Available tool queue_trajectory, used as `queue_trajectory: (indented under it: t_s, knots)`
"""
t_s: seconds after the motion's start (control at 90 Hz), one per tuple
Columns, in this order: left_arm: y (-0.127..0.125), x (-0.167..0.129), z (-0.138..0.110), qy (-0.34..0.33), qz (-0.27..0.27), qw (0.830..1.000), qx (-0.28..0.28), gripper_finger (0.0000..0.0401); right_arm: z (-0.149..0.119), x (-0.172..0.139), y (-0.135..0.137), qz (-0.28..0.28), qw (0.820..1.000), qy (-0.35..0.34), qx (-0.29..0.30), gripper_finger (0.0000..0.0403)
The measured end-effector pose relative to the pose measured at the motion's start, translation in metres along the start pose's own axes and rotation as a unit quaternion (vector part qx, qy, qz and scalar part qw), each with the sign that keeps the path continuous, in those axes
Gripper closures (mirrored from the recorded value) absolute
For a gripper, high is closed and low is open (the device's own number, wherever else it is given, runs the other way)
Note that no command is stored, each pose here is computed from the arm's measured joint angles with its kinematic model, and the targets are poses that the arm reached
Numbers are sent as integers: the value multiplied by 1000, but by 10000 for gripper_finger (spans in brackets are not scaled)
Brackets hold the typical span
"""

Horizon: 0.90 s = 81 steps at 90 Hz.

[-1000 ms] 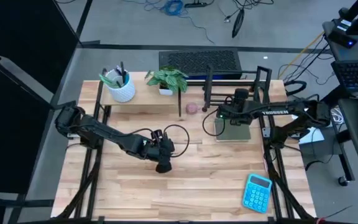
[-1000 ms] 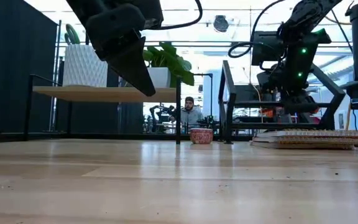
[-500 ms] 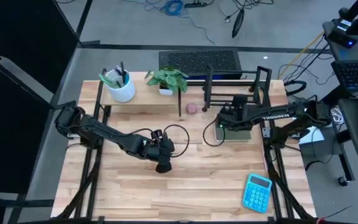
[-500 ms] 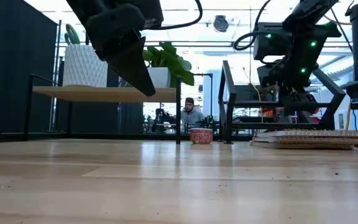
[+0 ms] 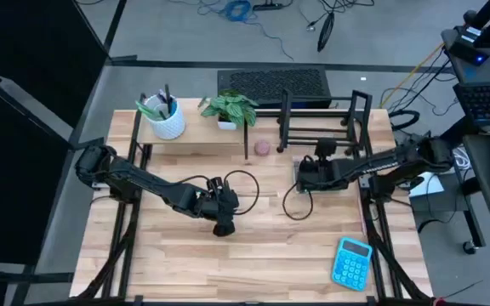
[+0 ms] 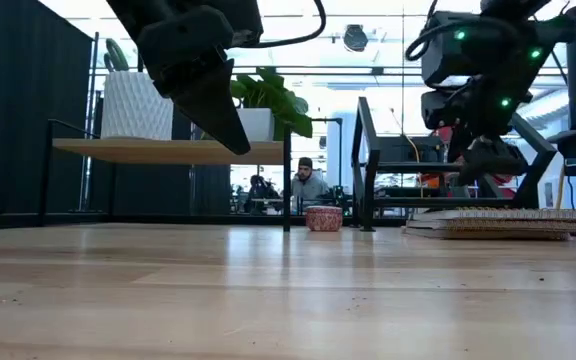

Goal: Stock shelves
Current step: Put the green notebook on the black bookshelf

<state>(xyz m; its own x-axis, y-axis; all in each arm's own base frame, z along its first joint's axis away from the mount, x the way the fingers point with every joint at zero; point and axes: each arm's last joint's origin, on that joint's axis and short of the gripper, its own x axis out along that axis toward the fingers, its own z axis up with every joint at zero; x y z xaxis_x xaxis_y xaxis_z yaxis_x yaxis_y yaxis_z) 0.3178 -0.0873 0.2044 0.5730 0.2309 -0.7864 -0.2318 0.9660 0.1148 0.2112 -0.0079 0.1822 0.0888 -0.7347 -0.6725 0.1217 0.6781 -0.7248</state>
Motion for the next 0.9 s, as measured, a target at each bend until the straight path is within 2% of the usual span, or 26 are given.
queue_trajectory:
  t_s: [0.1, 0.3, 0.467, 0.9]
  knots:
    - [0, 0, 0, 0, 0, 1000, 0, 228, 0, -6, 6, 5, 1000, -13, -13, 130]
    - [0, 0, 0, 0, 0, 1000, 1, 228, -1, -18, 20, 70, 995, -34, -56, 134]
    - [0, 0, 0, 0, 0, 1000, 1, 228, -3, -27, 28, 77, 993, -54, -75, 143]
    - [-2, 0, 4, -20, -8, 1000, 8, 228, -2, -33, 42, 174, 981, -64, -62, 148]
